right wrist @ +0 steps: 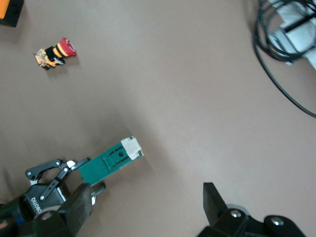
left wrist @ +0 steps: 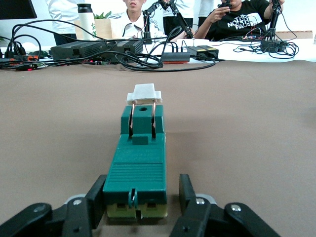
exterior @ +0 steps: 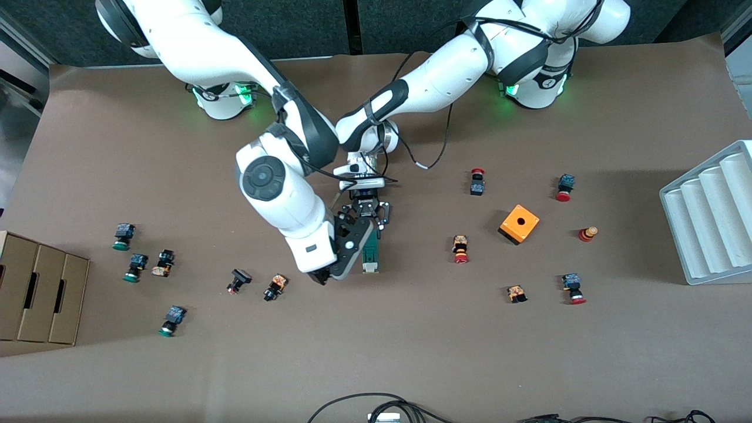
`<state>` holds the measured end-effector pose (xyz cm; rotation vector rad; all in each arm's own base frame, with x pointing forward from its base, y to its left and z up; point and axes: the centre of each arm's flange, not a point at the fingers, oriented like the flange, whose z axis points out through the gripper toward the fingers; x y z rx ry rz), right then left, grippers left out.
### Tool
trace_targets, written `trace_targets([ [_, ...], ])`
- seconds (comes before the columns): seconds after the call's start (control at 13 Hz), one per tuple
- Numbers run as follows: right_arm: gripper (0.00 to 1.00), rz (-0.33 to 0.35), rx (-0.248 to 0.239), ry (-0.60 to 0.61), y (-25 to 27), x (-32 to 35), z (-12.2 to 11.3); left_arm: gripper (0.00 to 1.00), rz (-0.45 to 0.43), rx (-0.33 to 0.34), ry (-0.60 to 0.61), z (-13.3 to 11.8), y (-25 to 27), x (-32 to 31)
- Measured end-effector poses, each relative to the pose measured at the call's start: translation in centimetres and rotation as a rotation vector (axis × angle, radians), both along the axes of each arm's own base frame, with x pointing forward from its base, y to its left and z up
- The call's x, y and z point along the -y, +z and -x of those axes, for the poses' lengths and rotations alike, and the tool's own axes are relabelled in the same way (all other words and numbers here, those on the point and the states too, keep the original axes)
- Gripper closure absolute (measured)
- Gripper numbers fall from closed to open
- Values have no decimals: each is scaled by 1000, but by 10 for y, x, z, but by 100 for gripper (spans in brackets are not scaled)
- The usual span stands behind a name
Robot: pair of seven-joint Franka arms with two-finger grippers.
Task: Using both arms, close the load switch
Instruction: 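Open the right gripper and release the seated white lever, then withdraw the right arm while the left gripper opens off the switch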
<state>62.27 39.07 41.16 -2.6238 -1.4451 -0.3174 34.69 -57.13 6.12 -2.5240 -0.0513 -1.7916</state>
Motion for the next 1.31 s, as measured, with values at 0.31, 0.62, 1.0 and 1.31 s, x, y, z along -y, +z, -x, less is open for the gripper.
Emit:
trace_targets([
  [0.31,0,25,-11,-70,37,44,-10,35,0,0,0,0,0,0],
  [0.62,0,39,-51,-166,69,82,-11,35,0,0,0,0,0,0],
  [1.0,0,-48,-167,-300,97,154,-21,35,0,0,0,0,0,0],
  [1.31,0,-59,-204,-388,100,200,-29,35,0,0,0,0,0,0],
])
